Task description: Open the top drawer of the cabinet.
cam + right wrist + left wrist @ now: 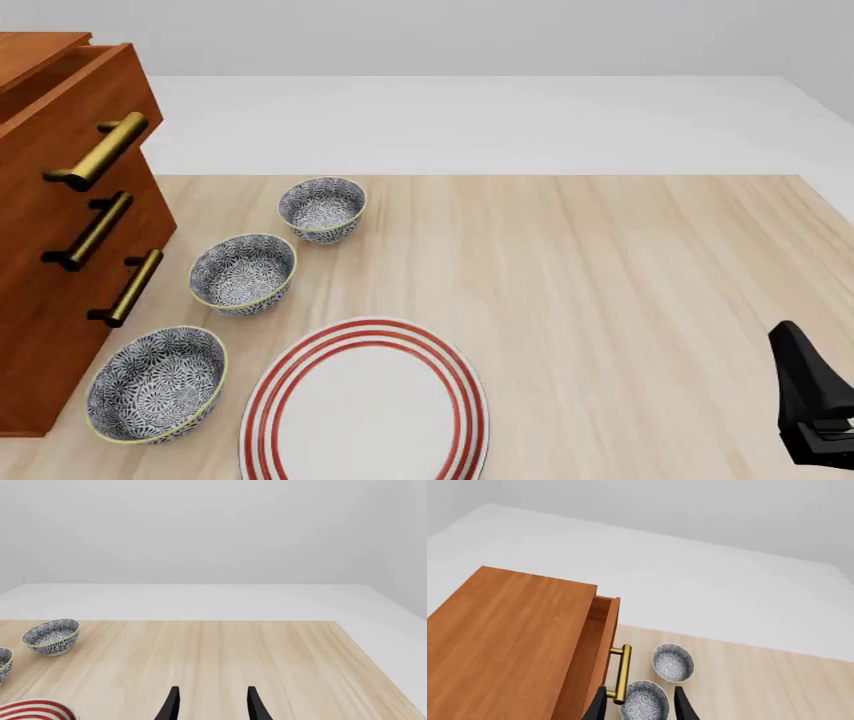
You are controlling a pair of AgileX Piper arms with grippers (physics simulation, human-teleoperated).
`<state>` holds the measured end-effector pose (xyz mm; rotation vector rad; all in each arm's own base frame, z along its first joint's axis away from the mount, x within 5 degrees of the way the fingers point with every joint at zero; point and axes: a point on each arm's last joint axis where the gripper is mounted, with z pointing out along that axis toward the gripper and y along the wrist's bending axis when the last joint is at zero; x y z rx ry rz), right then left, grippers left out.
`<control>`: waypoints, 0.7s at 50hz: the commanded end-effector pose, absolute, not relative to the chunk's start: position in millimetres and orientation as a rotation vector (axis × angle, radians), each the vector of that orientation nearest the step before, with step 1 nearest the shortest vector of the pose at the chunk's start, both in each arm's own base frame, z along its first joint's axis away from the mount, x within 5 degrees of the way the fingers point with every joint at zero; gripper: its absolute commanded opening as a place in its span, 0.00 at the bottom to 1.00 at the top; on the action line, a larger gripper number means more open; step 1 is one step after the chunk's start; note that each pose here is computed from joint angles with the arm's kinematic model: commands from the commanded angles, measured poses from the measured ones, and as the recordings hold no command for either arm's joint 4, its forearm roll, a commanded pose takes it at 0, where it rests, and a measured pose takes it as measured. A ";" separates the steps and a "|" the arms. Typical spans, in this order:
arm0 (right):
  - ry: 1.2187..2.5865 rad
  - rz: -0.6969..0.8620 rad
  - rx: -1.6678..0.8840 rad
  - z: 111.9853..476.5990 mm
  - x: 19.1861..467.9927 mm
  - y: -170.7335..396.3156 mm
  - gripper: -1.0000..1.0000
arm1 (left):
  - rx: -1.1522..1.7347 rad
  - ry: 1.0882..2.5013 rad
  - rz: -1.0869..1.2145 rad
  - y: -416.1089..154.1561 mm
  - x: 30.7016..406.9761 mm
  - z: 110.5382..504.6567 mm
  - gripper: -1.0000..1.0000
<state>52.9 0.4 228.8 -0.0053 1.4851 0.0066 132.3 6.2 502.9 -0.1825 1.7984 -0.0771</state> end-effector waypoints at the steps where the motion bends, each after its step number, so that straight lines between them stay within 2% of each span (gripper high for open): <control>1: 1.485 0.007 -0.005 228.8 52.9 0.4 1.00 | -0.185 1.809 -0.055 8.7 138.4 497.4 1.00; 35: 1.485 0.009 -0.008 233.3 51.7 0.6 1.00 | -0.220 1.828 -0.022 16.4 156.6 478.3 1.00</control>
